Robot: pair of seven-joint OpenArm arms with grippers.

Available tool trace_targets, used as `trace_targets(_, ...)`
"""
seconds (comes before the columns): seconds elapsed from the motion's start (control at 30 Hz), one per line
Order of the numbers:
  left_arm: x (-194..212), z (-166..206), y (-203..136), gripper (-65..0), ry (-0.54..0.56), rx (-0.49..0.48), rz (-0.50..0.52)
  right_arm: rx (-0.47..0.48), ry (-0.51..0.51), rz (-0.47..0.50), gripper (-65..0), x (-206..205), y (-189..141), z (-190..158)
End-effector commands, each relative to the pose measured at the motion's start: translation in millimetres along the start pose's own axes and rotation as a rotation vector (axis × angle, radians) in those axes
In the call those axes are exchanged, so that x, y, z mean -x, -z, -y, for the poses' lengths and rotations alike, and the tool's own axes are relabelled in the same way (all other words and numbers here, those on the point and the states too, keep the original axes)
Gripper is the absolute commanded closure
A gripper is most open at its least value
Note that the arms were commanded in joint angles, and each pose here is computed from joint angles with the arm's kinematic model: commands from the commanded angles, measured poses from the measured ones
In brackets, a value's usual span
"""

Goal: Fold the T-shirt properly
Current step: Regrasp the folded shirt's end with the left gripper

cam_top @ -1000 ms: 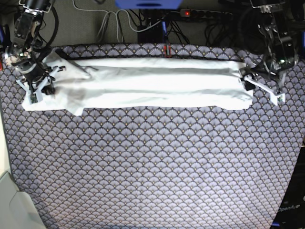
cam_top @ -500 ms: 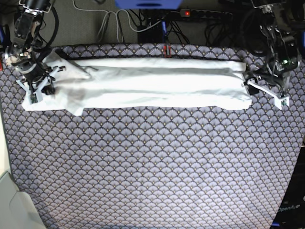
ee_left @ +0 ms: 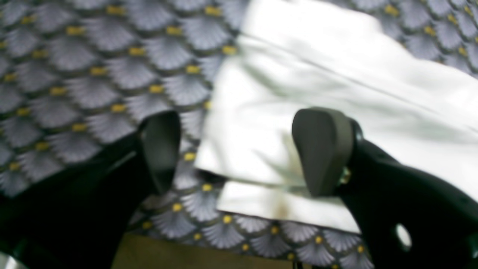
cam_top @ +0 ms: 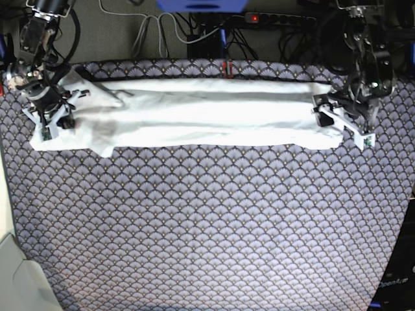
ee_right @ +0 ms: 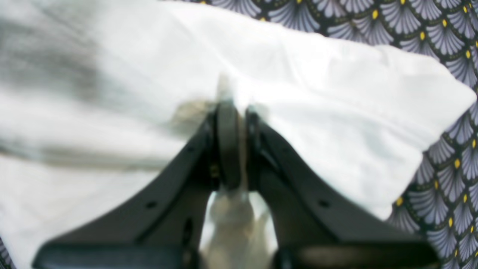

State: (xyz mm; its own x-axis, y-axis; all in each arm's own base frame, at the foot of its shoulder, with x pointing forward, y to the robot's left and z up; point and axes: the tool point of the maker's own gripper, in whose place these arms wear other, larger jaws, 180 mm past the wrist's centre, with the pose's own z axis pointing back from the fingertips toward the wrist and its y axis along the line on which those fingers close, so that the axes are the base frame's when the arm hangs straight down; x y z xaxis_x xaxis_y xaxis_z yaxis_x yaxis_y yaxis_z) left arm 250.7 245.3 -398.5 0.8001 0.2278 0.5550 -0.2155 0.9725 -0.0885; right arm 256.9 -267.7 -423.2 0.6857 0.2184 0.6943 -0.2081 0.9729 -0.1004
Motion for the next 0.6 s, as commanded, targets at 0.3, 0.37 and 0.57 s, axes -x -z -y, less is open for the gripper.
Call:
trace_targets(0.3, -1, 4, 13, -49.5, -0.026, 0.006, -0.010, -0.028, -0.036, -0.040, -0.1, 5, 3, -10)
trace_targets(0.37, 4, 0, 18, -49.5, -0.035, 0.001, -0.033, -0.027, -0.037, -0.039, -0.1, 4, 3, -9)
trace_targets(0.57, 11, -1, 28, -49.5, -0.051, 0.002, -0.032, -0.026, -0.037, -0.036, -0.1, 3, 3, -8)
